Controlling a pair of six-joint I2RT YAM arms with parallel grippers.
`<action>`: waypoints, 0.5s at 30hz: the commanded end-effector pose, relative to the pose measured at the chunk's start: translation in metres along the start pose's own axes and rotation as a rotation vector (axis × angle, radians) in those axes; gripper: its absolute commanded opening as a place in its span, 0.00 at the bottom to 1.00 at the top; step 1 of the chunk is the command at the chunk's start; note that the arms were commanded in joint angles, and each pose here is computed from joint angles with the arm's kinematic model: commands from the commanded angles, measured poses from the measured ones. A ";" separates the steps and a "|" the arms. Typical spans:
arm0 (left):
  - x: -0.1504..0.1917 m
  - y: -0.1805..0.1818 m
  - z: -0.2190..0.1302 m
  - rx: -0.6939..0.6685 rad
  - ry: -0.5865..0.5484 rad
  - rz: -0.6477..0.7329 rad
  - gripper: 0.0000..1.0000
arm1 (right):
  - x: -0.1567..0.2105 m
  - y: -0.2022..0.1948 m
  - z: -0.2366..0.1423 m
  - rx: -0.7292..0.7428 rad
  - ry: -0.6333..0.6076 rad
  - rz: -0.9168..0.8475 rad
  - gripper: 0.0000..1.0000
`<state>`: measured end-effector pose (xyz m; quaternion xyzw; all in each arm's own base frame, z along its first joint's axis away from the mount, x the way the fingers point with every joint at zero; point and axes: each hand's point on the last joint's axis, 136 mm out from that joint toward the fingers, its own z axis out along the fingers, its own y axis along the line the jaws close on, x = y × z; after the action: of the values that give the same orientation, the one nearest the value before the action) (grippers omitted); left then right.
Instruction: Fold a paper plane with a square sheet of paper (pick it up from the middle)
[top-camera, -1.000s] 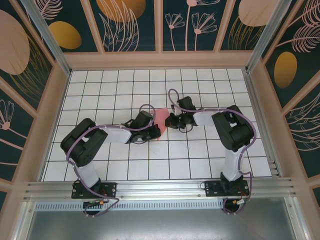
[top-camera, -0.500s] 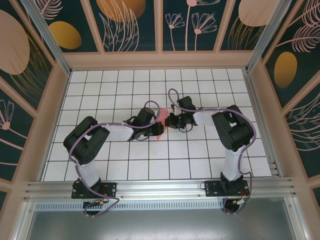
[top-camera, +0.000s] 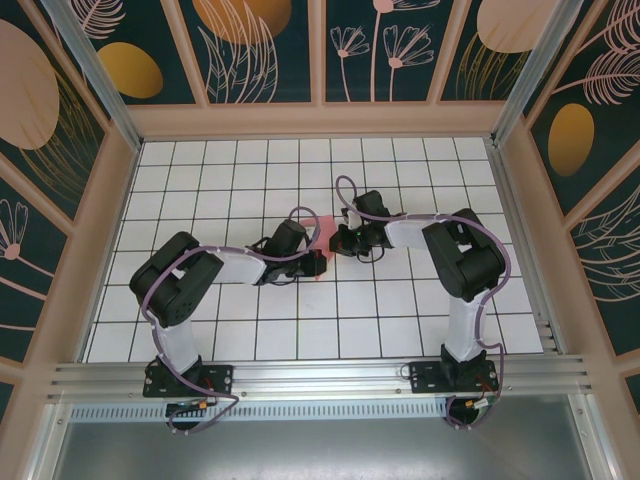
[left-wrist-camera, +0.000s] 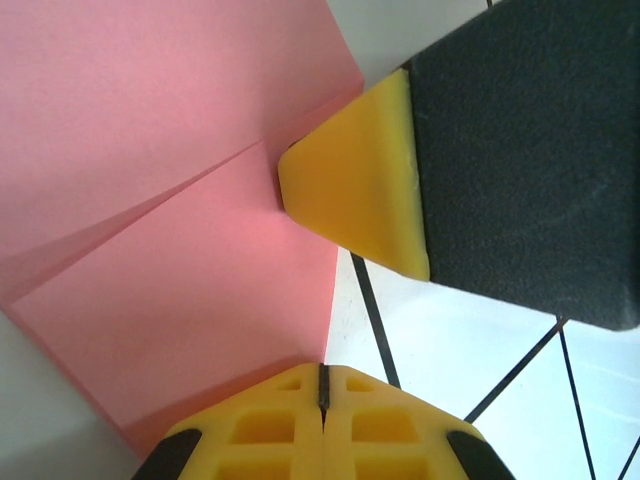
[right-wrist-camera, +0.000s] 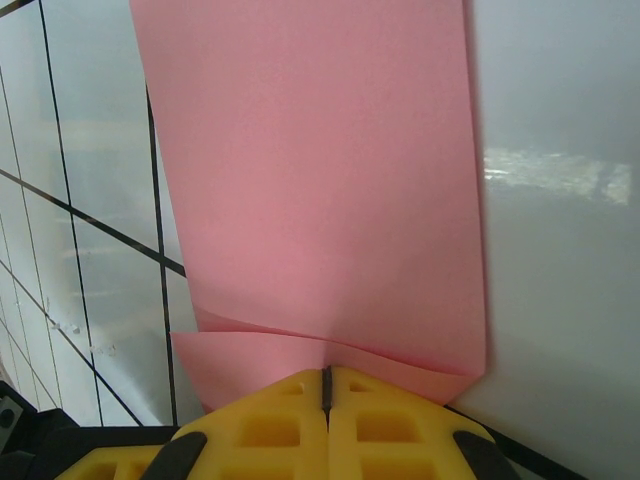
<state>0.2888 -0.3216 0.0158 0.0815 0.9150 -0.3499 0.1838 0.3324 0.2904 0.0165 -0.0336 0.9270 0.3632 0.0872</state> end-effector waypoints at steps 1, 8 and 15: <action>0.058 0.013 -0.002 -0.045 0.180 -0.001 0.00 | 0.019 -0.048 0.014 0.161 0.048 0.088 0.00; 0.087 0.017 -0.009 -0.088 0.226 -0.006 0.00 | 0.021 -0.051 0.013 0.169 0.046 0.099 0.00; 0.102 0.022 -0.017 -0.097 0.229 -0.032 0.00 | 0.023 -0.051 0.012 0.167 0.047 0.102 0.00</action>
<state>0.2498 -0.3191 0.0140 0.1026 0.9150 -0.3463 0.1801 0.3322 0.2903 0.0163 -0.0263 0.9275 0.3634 0.0840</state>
